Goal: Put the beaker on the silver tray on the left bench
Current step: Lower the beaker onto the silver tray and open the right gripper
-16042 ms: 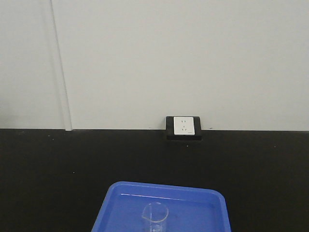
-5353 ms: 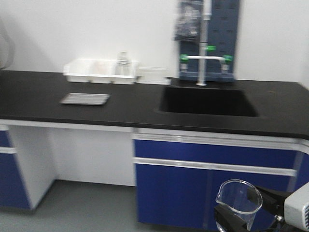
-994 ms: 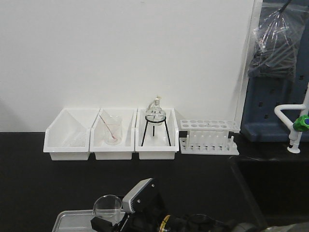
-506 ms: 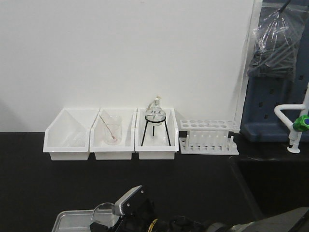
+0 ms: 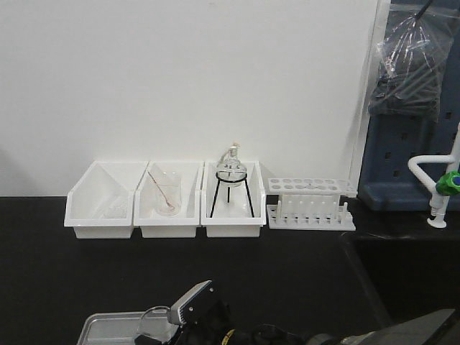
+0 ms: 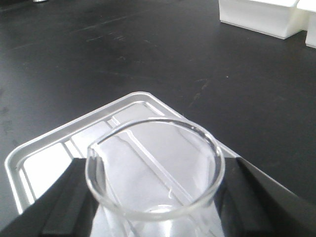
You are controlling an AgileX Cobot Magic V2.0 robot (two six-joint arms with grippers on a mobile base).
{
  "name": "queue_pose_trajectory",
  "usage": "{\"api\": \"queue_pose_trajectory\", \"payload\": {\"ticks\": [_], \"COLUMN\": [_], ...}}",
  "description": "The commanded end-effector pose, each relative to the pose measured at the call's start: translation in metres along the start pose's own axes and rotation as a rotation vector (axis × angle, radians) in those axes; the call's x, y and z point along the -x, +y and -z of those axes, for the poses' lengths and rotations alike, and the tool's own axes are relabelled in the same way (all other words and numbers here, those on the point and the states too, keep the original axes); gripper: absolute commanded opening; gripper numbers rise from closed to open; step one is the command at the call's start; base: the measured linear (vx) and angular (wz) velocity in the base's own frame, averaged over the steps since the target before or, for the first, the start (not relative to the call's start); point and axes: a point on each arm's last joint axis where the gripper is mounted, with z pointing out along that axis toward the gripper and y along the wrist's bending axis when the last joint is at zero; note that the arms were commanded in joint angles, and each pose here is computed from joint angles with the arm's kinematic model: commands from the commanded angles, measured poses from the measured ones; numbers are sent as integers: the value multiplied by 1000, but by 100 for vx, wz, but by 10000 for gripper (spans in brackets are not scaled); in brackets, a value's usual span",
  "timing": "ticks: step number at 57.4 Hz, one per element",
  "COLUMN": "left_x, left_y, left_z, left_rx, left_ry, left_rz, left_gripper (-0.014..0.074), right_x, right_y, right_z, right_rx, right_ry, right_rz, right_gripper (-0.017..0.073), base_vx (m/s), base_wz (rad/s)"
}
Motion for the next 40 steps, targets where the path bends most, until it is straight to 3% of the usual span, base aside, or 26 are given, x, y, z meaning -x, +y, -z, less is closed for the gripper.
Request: {"api": "queue_pose_trajectory", "payload": {"ticks": [1,13,40], "left_x": [-1,-1,-1], "left_y": [-1,-1,-1], "left_z": [-2,-2,-2], "left_rx": [-8,-8,-8], "left_ry": [-65,-65,-65], "left_rz": [11,11,11], "left_gripper": [1,1,1], "right_x": [41,41,83], "right_y": [3,3,9], "right_z": [5,5,22], "right_rx": [22,20,22], "right_ry": [-158,-156,-244], "right_rz": [27,27,67], "right_gripper": [514,642,625], "base_vx": [0,0,0], "base_wz": [0,0,0]}}
